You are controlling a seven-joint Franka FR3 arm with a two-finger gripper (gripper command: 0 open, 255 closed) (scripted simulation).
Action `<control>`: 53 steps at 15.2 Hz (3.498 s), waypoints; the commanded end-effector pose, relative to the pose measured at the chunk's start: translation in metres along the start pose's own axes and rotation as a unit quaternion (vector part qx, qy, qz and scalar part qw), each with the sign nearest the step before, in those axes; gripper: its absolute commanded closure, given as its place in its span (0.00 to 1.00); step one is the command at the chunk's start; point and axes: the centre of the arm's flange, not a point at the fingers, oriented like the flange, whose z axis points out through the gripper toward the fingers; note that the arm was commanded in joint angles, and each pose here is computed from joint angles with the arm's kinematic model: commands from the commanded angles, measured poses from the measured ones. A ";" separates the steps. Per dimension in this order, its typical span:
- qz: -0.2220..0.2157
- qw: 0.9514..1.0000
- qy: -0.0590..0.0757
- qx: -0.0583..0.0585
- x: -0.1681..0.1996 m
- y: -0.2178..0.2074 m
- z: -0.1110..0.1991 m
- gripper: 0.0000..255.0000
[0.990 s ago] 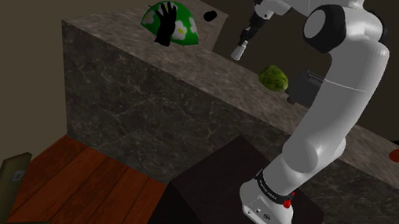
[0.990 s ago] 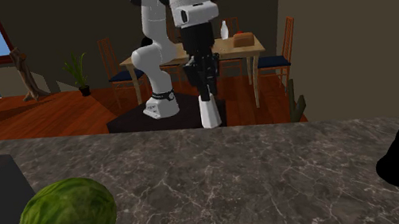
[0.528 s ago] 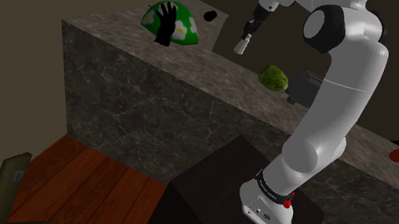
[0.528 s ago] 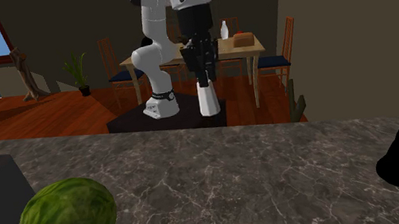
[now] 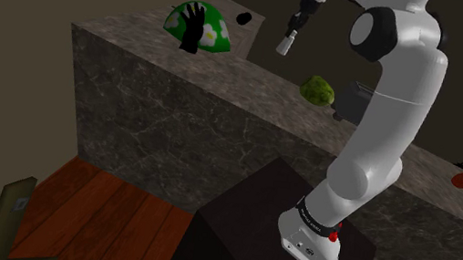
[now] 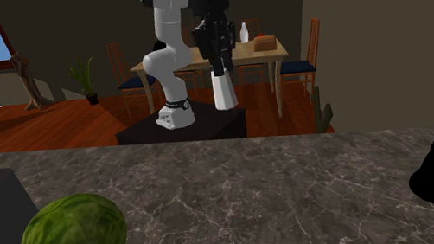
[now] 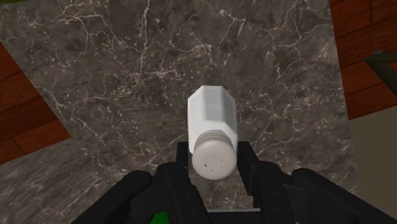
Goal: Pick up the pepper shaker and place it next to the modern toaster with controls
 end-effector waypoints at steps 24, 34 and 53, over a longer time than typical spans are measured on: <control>0.000 1.000 0.000 0.000 -0.169 0.118 -0.060 1.00; 0.000 1.000 0.000 0.000 -0.280 0.189 -0.071 1.00; 0.000 1.000 0.000 0.000 -0.377 0.241 -0.023 1.00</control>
